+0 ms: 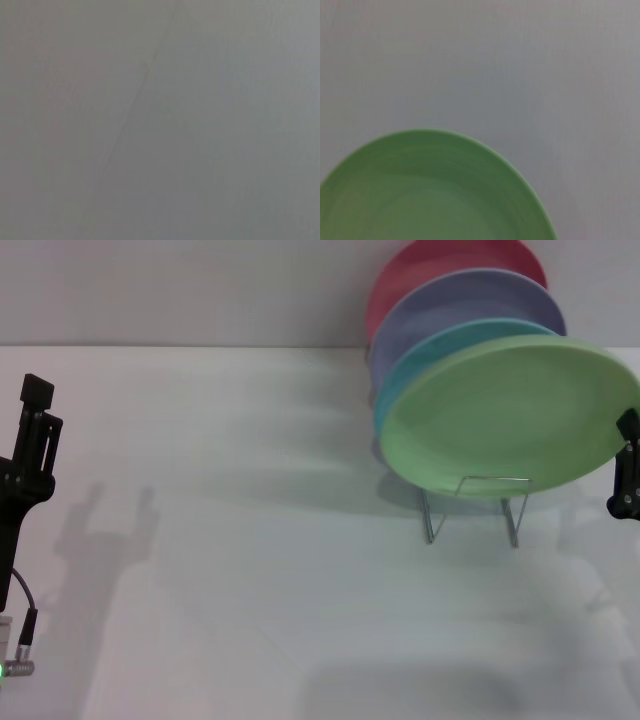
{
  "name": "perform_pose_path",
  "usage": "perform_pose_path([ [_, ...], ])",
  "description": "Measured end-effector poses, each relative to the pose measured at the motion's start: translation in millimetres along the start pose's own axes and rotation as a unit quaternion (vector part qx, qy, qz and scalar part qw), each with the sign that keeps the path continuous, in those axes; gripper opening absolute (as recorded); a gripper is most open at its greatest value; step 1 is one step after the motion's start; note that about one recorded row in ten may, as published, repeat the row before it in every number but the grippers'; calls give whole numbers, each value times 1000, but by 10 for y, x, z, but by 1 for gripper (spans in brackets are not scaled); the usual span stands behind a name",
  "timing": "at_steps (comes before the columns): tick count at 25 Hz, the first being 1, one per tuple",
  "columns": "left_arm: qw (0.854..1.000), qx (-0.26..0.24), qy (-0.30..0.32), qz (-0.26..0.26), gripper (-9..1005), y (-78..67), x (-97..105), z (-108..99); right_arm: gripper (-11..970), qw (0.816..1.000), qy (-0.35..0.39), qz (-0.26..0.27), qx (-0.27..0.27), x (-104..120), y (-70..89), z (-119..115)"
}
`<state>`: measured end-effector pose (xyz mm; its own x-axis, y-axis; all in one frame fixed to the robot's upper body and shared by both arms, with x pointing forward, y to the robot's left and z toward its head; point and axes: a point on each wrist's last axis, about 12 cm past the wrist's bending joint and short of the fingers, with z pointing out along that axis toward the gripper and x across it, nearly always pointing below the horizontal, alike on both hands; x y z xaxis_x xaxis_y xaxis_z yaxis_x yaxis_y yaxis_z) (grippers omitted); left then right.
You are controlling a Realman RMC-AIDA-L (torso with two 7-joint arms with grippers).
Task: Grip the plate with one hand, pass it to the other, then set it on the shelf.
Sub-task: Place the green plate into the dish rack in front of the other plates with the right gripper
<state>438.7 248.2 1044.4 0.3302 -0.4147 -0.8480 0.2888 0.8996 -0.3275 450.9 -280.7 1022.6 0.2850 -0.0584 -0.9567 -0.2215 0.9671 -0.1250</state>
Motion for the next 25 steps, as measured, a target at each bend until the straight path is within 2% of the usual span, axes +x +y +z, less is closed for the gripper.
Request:
perform_pose_path([
  [25, 1000, 13, -17, -4, 665, -40, -38, -6, 18, 997, 73, -3, -7, 170, -16, -21],
])
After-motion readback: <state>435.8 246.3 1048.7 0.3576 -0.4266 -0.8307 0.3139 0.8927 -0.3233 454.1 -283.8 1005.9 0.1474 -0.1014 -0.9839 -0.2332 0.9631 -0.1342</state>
